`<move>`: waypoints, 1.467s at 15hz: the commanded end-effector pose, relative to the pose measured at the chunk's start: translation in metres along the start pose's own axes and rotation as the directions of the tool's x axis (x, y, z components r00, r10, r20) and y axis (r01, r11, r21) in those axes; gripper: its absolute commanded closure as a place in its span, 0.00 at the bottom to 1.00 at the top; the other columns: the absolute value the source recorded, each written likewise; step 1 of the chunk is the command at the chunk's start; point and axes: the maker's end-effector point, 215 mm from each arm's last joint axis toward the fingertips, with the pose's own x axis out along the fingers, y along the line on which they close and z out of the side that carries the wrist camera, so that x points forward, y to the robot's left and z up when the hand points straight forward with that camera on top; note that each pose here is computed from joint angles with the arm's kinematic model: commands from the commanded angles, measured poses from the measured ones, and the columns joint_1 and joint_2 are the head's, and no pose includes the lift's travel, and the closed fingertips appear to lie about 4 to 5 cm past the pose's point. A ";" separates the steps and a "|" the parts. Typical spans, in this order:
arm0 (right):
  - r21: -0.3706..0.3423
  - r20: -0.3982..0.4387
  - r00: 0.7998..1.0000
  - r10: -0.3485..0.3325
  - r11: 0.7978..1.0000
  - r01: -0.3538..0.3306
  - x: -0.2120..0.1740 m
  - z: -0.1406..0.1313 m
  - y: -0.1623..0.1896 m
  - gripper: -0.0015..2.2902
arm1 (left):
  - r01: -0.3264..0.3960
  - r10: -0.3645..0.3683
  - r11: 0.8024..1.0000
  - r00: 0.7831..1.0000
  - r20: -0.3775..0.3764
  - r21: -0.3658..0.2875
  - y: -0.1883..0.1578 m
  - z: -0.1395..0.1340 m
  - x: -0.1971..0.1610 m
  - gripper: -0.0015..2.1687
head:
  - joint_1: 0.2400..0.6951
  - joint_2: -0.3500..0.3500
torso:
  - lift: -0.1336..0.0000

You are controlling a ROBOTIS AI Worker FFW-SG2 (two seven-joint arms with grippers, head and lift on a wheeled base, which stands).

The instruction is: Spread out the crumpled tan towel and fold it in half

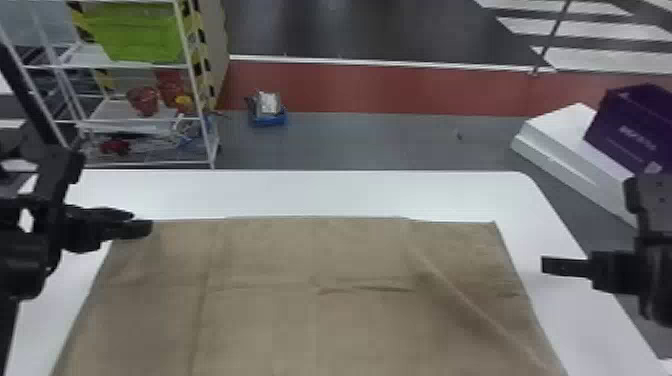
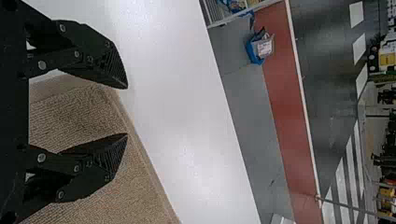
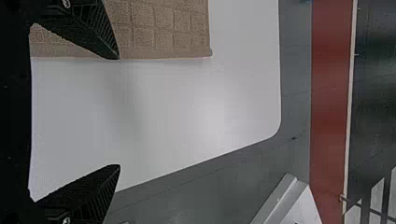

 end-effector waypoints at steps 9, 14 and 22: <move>0.001 0.008 1.000 0.004 1.000 -0.004 -0.001 0.005 0.001 0.02 | -0.032 0.031 0.999 0.999 -0.034 -0.012 0.014 -0.015 0.000 0.30 | 1.00 0.40 | 0.07; 0.006 0.008 1.000 0.002 1.000 -0.002 -0.001 0.005 -0.001 0.02 | -0.025 0.024 1.000 0.999 -0.041 -0.011 0.013 -0.018 0.000 0.50 | 1.00 0.41 | 0.07; 0.018 -0.017 0.999 0.040 0.999 -0.040 0.035 0.047 0.016 0.04 | -0.019 0.018 1.000 1.000 -0.016 -0.013 0.006 -0.025 -0.013 0.50 | 1.00 0.40 | 0.07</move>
